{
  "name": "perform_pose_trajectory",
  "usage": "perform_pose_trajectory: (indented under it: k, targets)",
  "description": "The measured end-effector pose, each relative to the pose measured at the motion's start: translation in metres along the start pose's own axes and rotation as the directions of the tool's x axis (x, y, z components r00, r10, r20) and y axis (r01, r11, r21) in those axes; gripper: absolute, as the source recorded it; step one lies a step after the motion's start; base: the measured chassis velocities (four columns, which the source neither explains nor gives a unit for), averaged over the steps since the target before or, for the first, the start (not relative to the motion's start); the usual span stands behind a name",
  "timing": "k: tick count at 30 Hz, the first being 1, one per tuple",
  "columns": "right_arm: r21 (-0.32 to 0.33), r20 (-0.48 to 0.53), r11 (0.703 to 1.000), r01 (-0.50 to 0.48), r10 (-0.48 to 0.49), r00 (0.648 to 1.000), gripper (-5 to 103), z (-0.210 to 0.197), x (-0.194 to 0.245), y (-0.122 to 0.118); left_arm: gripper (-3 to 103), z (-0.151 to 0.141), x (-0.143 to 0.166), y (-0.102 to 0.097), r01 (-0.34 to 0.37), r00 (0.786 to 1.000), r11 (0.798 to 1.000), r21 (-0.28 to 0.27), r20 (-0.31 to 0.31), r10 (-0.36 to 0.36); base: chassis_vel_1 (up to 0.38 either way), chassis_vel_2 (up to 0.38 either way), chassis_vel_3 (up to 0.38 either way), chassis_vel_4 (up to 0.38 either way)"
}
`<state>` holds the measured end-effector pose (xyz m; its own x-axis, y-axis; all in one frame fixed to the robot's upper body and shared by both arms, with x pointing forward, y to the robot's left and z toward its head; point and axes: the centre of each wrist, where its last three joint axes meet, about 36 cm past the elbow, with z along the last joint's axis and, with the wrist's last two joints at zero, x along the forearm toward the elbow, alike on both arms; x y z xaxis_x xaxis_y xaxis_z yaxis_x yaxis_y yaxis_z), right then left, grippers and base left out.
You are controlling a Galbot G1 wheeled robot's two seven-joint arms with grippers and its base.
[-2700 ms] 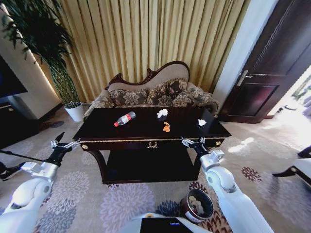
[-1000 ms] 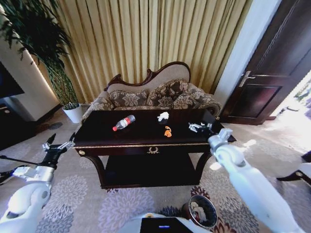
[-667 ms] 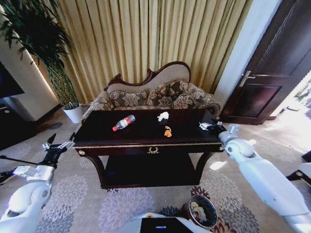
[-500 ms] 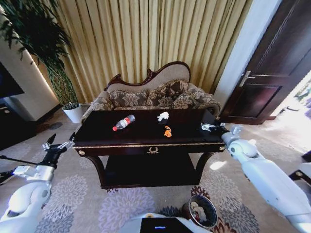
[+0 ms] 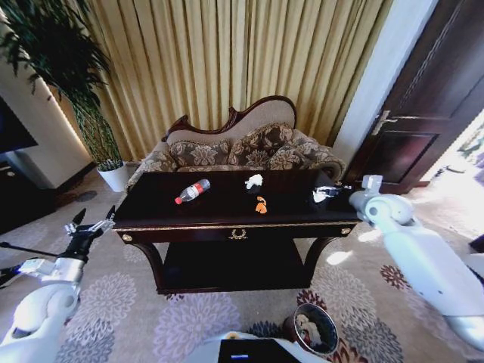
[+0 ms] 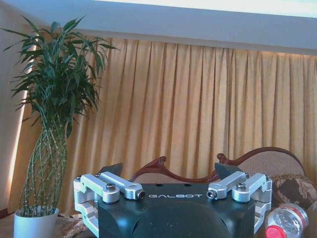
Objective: Move to the front of the table and place the trash on the table into the trash bin.
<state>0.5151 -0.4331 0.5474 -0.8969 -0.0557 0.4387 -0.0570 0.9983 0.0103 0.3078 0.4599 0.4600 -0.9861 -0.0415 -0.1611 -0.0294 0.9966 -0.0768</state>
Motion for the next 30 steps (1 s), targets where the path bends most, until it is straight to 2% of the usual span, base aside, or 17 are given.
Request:
perform_pose_trajectory:
  k: [10,19,30]
  targets:
    - [0.045,-0.056,0.999,-0.029,0.032,0.998,100,-0.005,-0.007,0.0,100,-0.004,0.004,0.0,0.003,1.0,1.0,-0.006,0.003,-0.002,0.0,0.0,0.0,0.0]
    - [0.038,-0.077,0.999,-0.028,0.031,0.997,100,0.003,-0.011,0.003,100,-0.006,0.005,-0.001,0.003,1.0,1.0,-0.004,0.009,-0.003,0.0,0.0,0.0,0.0]
    - [0.021,-0.088,1.0,-0.011,0.013,0.996,100,0.014,-0.024,0.02,100,-0.006,0.011,-0.004,0.003,1.0,1.0,0.0,0.008,-0.003,0.0,0.0,0.0,0.0]
